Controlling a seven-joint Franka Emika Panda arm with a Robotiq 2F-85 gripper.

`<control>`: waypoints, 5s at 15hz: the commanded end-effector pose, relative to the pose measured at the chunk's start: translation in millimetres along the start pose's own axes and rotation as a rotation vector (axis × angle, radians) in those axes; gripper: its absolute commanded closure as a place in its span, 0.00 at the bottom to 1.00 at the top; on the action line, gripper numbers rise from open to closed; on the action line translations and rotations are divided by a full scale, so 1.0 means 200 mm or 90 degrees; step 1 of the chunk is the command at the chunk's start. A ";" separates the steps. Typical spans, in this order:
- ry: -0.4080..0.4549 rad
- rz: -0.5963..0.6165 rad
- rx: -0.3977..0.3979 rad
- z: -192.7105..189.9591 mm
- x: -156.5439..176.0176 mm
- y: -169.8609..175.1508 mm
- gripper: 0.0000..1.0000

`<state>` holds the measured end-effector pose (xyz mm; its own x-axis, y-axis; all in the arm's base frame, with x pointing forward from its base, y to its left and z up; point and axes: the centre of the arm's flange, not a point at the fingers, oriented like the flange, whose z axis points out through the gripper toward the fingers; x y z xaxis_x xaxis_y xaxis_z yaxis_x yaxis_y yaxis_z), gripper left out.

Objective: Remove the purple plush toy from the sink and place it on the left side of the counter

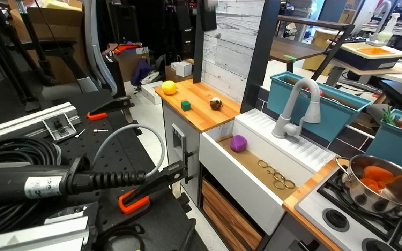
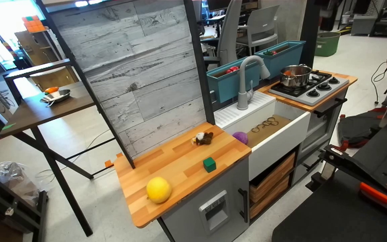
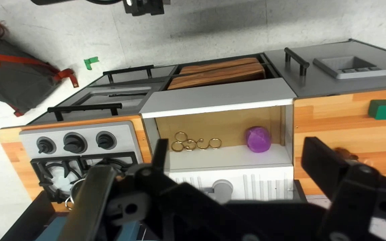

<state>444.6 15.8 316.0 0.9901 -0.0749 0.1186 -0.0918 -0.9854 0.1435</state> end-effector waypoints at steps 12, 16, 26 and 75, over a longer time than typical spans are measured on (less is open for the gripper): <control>0.058 0.328 -0.049 1.43 0.69 -0.24 0.00; 0.047 0.350 -0.053 1.75 0.85 -0.43 0.00; -0.042 0.288 -0.017 2.04 1.08 -0.65 0.00; -0.168 -0.042 0.181 1.06 0.64 -0.86 0.97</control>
<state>632.0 133.0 102.7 0.9872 -0.0551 -0.1497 -0.0724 -0.9909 -0.1131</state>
